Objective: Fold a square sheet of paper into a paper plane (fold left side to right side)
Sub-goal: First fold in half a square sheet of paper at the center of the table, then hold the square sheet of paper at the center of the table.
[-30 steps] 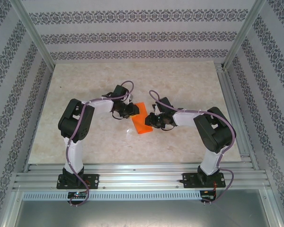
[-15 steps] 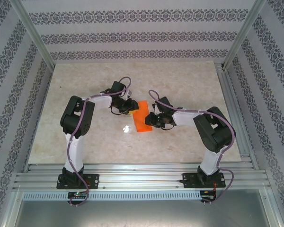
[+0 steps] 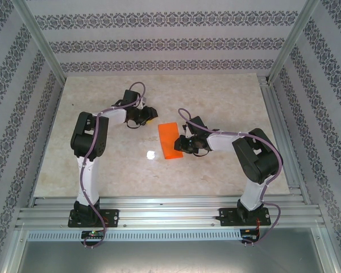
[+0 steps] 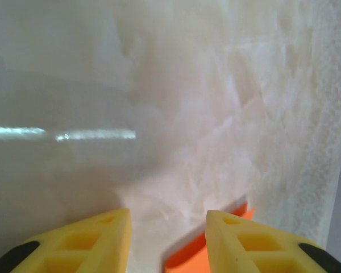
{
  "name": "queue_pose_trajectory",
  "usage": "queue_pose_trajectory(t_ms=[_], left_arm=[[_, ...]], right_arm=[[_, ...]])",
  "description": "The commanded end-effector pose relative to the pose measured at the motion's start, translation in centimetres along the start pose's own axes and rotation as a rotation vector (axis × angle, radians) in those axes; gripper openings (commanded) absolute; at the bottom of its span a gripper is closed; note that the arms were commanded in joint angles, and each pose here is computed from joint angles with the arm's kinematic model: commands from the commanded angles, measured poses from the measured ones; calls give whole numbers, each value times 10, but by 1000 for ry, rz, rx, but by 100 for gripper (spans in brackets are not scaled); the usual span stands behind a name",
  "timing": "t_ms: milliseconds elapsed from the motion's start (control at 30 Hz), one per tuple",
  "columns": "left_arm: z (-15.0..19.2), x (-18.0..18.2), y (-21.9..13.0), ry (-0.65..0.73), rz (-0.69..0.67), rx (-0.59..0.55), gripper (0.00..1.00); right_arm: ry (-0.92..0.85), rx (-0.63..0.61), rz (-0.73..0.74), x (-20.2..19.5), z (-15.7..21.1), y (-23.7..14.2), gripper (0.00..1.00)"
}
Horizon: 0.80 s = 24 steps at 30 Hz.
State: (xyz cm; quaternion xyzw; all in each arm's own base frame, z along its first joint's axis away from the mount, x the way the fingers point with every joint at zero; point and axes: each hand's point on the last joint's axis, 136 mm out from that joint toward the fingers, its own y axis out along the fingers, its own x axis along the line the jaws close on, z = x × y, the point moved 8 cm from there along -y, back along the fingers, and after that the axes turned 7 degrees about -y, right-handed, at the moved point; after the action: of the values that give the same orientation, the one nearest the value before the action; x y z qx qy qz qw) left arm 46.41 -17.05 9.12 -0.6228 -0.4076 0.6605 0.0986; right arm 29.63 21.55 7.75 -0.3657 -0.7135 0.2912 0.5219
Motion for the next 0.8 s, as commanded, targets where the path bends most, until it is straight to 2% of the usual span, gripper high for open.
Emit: queue_pose_trajectory(t_ms=[0,133,267,500,767], left_arm=[[-22,-5,-1,24,33,-96,40],[-17,-20,-32,90,54,-155,41],[10,-41,-55,162,125,-121,38],[65,-56,-21,220,145,49,27],[74,-35,15,196,99,108,23]], right_arm=[[54,155,164,-30,36,11,24],[55,153,158,-29,35,12,24],[51,149,151,-26,32,14,24],[48,145,149,-24,30,13,24],[42,142,148,-23,28,13,24]])
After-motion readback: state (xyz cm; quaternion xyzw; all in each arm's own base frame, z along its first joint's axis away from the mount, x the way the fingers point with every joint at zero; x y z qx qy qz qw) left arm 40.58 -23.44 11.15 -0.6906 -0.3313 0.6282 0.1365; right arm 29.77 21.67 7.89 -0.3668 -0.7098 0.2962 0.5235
